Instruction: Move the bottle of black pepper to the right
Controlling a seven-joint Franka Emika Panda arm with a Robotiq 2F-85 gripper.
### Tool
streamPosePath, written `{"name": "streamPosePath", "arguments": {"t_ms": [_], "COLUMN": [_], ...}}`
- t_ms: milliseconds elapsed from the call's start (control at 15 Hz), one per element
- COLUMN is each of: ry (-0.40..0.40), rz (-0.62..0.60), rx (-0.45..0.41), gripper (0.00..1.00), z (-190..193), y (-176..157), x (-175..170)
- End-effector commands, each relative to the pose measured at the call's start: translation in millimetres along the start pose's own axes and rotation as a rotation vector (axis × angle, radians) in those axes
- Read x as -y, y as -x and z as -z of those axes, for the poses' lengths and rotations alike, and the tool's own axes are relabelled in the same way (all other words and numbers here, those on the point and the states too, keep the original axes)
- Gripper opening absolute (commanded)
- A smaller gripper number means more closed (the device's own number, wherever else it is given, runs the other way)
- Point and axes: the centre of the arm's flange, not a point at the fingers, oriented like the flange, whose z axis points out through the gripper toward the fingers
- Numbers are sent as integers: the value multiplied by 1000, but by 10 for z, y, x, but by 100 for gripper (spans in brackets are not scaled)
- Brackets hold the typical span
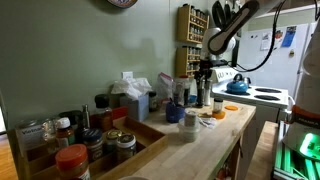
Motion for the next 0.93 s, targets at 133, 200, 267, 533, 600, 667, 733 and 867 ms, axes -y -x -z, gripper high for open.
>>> {"name": "streamPosePath", "arguments": {"t_ms": [133, 200, 267, 533, 600, 667, 733, 867], "ry": [-7, -13, -12, -6, -6, -10, -28, -18], "rz": [5, 10, 12, 4, 2, -6, 16, 20], "rx": [-7, -10, -19, -65, -75, -93, -124, -129], "gripper": [98, 100, 100, 100, 100, 100, 100, 100], "z": [61, 96, 140, 430, 516, 624, 755, 629], "y": [-37, -44, -51, -110, -124, -129, -105, -199], "x": [44, 52, 56, -57, -101, -145, -136, -73]}}
